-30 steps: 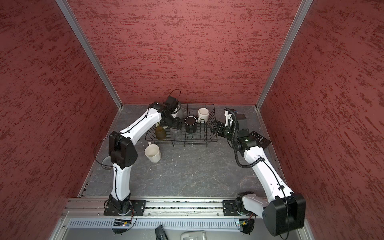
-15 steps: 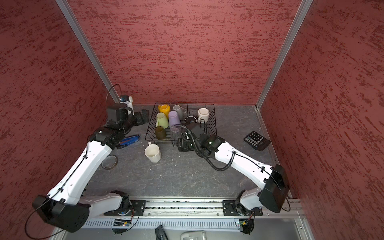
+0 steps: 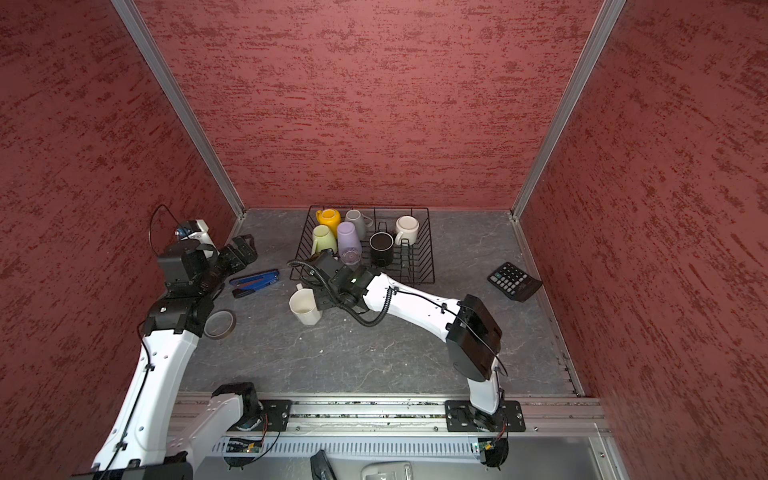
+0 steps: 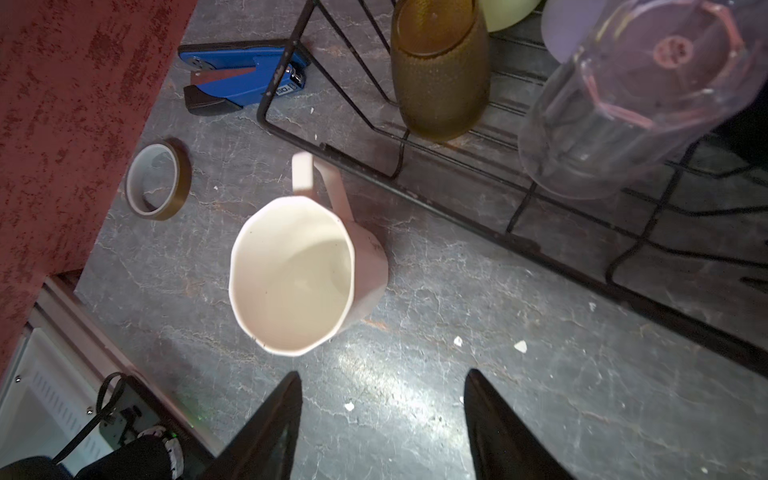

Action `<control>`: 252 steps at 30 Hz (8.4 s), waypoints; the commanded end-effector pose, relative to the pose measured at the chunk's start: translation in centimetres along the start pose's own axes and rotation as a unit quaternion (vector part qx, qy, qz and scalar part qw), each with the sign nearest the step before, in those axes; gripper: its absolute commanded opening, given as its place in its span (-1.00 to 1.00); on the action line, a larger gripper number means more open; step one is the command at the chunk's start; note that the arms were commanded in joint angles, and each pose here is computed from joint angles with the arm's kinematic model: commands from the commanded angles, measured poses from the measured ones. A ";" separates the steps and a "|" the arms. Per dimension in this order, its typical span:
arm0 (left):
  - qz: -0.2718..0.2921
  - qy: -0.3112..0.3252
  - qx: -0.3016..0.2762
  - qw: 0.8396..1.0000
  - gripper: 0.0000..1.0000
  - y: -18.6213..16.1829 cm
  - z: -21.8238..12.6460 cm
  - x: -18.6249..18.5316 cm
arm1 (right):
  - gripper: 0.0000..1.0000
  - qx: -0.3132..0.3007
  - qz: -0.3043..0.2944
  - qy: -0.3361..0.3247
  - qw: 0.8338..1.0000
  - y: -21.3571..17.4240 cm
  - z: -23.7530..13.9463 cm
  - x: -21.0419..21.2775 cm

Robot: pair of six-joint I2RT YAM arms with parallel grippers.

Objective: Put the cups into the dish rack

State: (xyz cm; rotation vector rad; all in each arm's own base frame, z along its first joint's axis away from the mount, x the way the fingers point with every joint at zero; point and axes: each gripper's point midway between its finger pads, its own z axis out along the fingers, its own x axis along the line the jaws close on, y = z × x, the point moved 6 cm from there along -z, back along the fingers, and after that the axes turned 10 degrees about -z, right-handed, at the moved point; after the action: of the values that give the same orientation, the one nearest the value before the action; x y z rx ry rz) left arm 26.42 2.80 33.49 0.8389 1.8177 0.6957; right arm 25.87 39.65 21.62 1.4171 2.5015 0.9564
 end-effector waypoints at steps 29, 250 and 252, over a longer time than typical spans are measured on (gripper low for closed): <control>-0.054 -0.037 -0.018 0.998 0.99 0.3 -2.7 1.6 | -1.00 0.036 -0.054 0.018 0.998 0.7 5.5 3.0; 0.192 0.002 -0.081 0.978 0.99 -14.1 9.0 6.7 | 0.98 -0.343 0.093 -0.371 0.858 -11.6 -12.8 -38.9; 0.191 -0.005 -0.080 0.978 0.99 -13.8 9.4 6.8 | 0.98 -0.356 0.080 -0.372 0.854 -12.0 -12.6 -38.8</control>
State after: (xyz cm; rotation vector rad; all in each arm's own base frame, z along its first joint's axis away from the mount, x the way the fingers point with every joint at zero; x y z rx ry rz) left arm 29.08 0.66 14.14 1.1689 1.6905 1.0580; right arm 33.56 -1.37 15.37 1.4888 1.3853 0.9272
